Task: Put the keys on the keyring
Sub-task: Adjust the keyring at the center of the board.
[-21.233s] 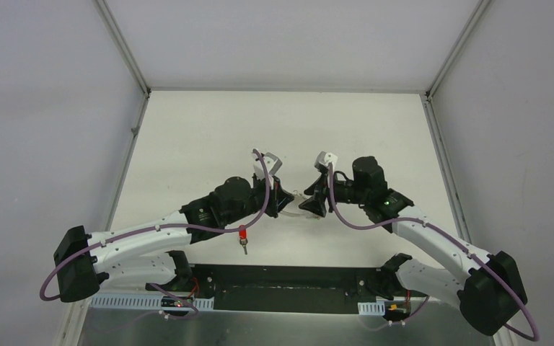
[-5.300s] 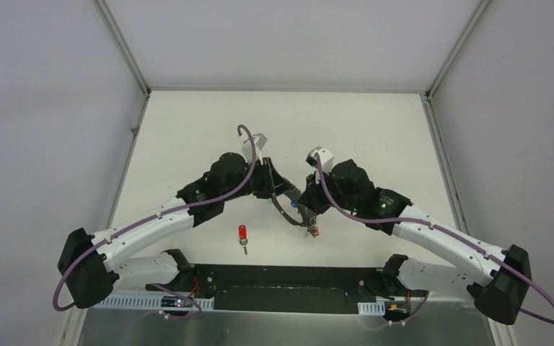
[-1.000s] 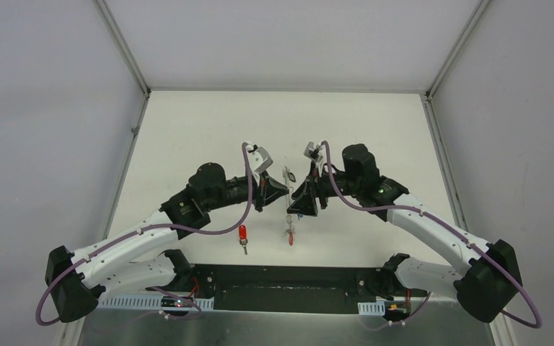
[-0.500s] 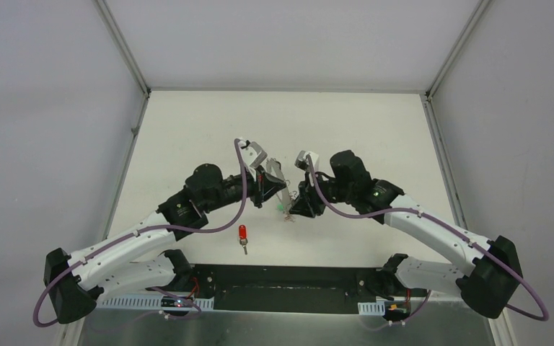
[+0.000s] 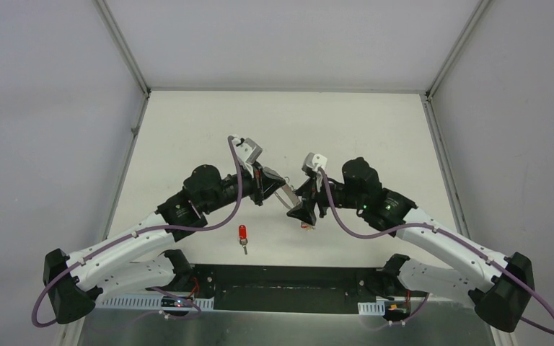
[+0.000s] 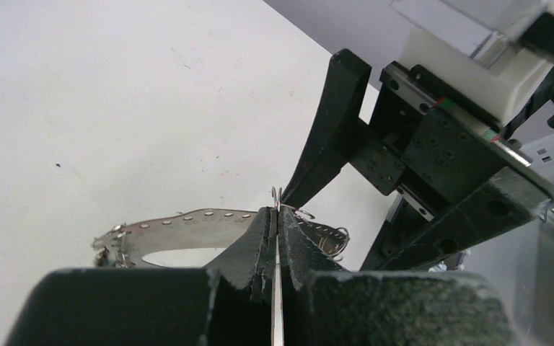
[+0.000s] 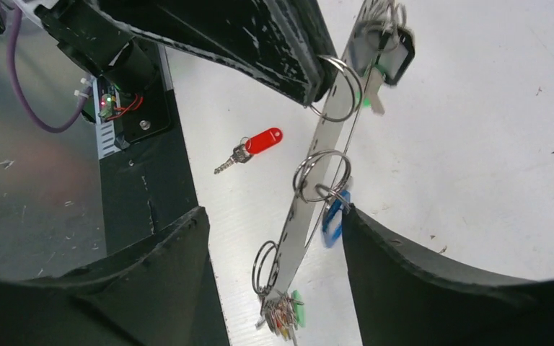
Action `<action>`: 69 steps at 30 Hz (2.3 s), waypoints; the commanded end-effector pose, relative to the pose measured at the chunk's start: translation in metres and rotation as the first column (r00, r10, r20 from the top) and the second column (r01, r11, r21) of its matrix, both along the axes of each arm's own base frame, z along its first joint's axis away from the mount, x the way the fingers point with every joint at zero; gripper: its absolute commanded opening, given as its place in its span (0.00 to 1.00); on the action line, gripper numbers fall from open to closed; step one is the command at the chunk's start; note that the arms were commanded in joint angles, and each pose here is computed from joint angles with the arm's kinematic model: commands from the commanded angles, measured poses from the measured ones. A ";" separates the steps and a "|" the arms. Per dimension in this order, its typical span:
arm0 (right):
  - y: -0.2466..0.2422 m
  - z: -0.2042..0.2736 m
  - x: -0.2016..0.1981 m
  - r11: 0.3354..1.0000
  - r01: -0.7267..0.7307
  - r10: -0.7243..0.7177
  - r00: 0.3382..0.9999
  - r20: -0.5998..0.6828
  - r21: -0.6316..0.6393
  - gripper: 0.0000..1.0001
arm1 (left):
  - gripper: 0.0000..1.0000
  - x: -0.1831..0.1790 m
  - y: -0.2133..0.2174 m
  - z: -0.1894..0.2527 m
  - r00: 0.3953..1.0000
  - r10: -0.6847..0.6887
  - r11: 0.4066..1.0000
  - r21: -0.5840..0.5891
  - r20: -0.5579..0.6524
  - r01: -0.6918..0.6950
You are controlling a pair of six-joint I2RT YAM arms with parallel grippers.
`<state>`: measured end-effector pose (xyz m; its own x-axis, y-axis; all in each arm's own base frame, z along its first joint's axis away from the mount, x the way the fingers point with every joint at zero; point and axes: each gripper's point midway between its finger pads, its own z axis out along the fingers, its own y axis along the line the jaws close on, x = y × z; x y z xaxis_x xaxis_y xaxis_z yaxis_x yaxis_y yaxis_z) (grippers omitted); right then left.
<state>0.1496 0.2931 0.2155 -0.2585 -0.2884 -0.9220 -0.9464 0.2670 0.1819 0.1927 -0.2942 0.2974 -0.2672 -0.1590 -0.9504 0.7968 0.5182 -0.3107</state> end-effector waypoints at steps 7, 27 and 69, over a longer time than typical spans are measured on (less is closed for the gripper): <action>0.005 -0.013 0.025 0.996 0.056 -0.051 0.996 0.078 -0.067 0.25 | 0.00 -0.003 0.004 0.044 0.998 0.018 0.988 -0.155 0.057 -0.009; -0.001 0.016 0.019 0.998 0.065 -0.067 0.991 0.116 0.017 0.57 | 0.00 -0.004 0.003 0.046 0.998 0.012 0.989 -0.146 0.056 -0.003; -0.015 0.018 0.000 0.988 0.148 -0.154 0.980 -0.130 -0.050 0.00 | 0.00 -0.003 0.010 0.047 0.997 0.034 0.994 -0.105 0.074 -0.026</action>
